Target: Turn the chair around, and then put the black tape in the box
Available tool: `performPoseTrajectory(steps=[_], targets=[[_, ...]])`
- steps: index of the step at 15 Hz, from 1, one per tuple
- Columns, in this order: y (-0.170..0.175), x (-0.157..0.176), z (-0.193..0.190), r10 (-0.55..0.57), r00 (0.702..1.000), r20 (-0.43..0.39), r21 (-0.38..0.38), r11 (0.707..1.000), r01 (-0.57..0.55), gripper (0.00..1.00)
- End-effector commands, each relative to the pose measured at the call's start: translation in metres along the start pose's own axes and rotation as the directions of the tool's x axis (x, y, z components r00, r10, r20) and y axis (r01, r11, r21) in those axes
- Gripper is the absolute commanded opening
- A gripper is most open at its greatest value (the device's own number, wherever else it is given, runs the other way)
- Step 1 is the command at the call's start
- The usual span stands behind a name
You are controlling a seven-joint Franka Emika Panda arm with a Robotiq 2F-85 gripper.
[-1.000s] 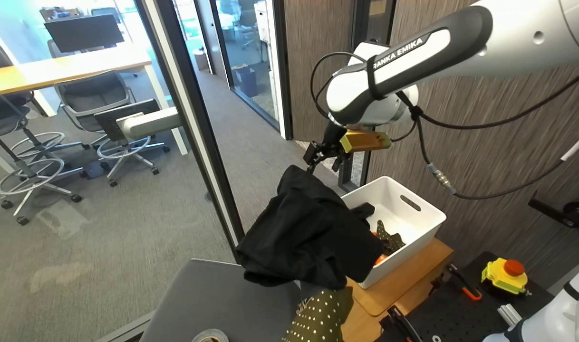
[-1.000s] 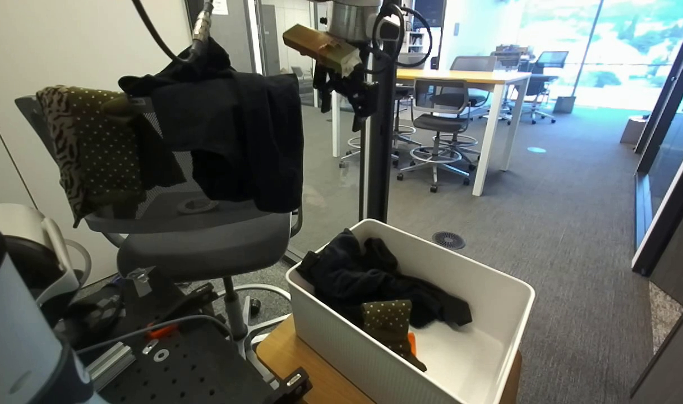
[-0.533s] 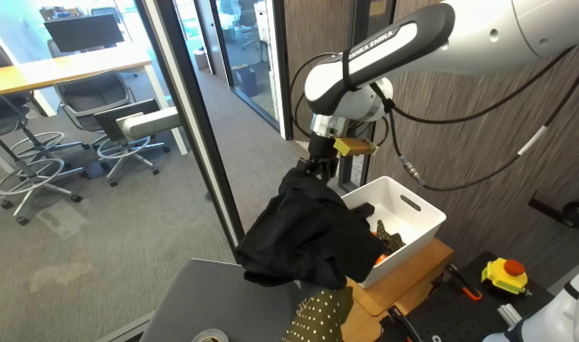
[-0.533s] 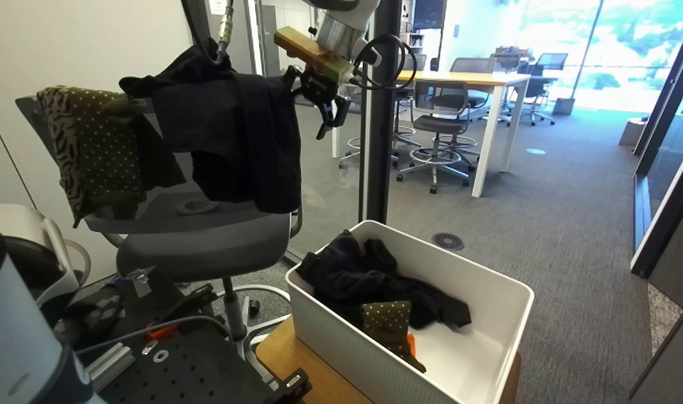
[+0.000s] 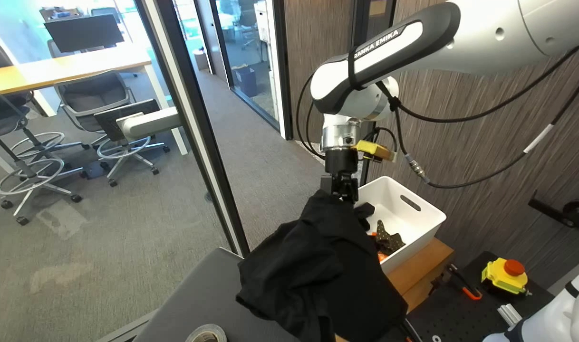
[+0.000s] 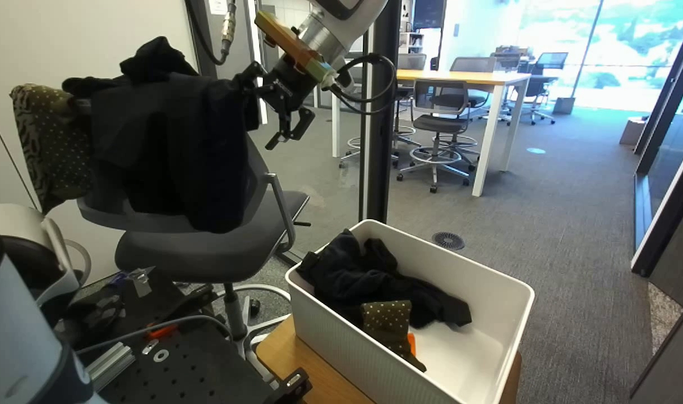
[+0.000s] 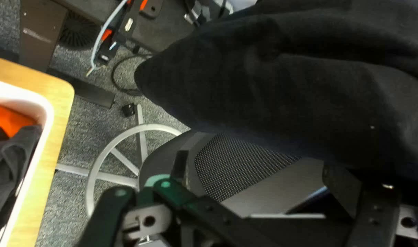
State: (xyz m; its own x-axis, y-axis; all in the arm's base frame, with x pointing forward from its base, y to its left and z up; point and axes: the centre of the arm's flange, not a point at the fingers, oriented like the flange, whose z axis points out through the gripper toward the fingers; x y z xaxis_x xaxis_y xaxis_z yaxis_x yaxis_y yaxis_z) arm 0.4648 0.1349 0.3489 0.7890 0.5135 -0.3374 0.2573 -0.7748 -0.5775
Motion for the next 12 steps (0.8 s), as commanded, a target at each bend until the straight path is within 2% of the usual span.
performPoseTrajectory(steps=[1,3,6,9,12], targets=[[-0.026,-0.041,0.02,-0.022,0.999,0.028,0.073,0.997,0.02,1.0],[-0.037,-0.055,0.031,-0.022,1.0,0.019,0.093,0.995,0.02,1.0],[-0.04,-0.071,0.034,-0.008,1.0,0.019,0.072,0.997,0.006,1.0],[-0.029,-0.082,0.008,0.018,1.0,-0.003,-0.02,1.0,-0.018,1.0],[-0.016,-0.091,-0.038,0.001,1.0,-0.012,-0.172,0.985,-0.003,1.0]])
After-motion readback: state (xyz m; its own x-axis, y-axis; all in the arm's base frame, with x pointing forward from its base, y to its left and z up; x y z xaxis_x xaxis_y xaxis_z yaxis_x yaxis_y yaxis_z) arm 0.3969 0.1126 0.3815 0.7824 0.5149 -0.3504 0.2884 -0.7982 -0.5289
